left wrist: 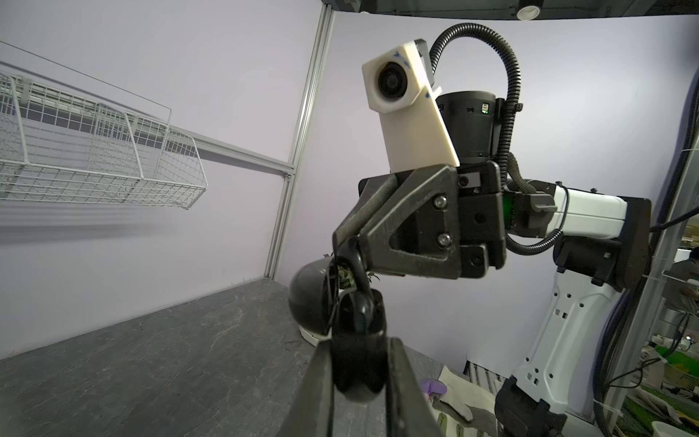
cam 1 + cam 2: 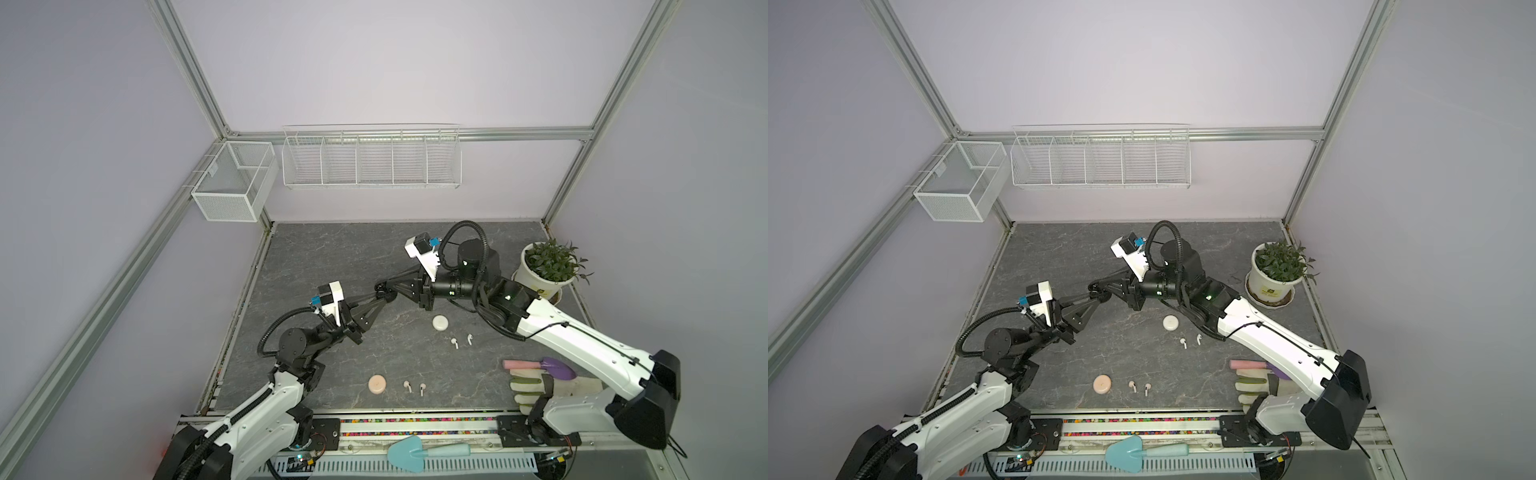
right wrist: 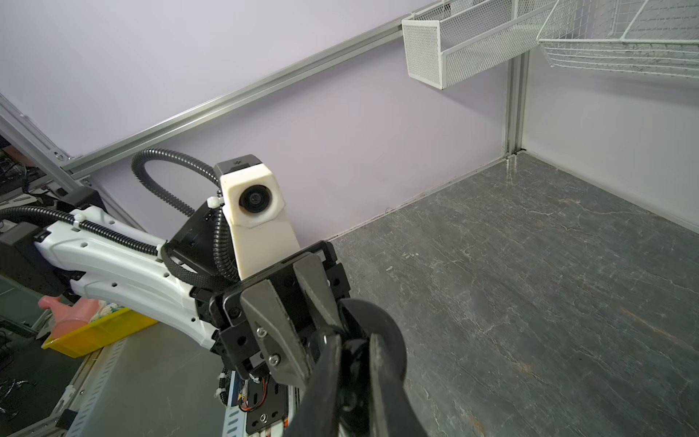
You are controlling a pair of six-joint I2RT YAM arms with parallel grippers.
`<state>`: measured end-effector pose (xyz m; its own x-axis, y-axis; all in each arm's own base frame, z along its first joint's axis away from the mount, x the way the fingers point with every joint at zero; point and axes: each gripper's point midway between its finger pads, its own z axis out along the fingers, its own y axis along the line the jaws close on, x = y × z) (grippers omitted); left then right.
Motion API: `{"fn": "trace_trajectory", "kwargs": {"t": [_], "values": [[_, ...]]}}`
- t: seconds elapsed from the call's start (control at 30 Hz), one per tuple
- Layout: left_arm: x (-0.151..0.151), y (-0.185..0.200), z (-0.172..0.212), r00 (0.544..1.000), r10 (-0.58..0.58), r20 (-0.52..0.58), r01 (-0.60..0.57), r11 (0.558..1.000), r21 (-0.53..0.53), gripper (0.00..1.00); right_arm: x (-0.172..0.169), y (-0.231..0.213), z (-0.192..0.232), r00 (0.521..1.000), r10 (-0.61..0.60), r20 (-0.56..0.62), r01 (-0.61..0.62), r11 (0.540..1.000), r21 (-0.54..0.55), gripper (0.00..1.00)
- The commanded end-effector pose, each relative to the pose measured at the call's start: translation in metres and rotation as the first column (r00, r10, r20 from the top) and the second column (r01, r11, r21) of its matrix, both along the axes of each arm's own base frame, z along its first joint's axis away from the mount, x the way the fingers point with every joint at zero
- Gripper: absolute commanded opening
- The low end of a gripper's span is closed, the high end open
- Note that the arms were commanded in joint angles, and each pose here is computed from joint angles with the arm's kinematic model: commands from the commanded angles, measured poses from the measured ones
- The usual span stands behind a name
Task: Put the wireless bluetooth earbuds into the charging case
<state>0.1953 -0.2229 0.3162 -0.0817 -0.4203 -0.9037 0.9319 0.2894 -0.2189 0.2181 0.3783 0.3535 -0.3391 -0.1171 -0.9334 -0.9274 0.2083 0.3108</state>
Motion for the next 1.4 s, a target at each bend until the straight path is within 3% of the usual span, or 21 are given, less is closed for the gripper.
{"fn": "trace_trajectory", "kwargs": {"t": [0.0, 0.67, 1.07, 1.37], "values": [[-0.002, 0.004, 0.017, 0.998, 0.019, 0.058, -0.017, 1.0, -0.026, 0.0, -0.006, 0.004, -0.006, 1.0, 0.03, -0.002, -0.03, 1.0, -0.004, 0.17], [-0.003, 0.003, 0.018, 0.997, 0.015, 0.077, -0.014, 1.0, -0.017, 0.0, -0.009, 0.006, -0.008, 0.999, 0.05, -0.009, -0.051, 0.997, -0.05, 0.24], [-0.007, -0.002, 0.018, 0.994, -0.019, 0.109, 0.019, 1.0, -0.003, 0.0, -0.012, -0.016, 0.028, 0.999, 0.029, -0.017, -0.031, 0.989, -0.145, 0.61], [-0.014, -0.015, 0.012, 0.983, -0.084, 0.161, 0.07, 0.993, 0.092, 0.0, -0.02, -0.043, 0.013, 0.992, 0.012, -0.126, -0.042, 0.971, -0.237, 0.55]]}}
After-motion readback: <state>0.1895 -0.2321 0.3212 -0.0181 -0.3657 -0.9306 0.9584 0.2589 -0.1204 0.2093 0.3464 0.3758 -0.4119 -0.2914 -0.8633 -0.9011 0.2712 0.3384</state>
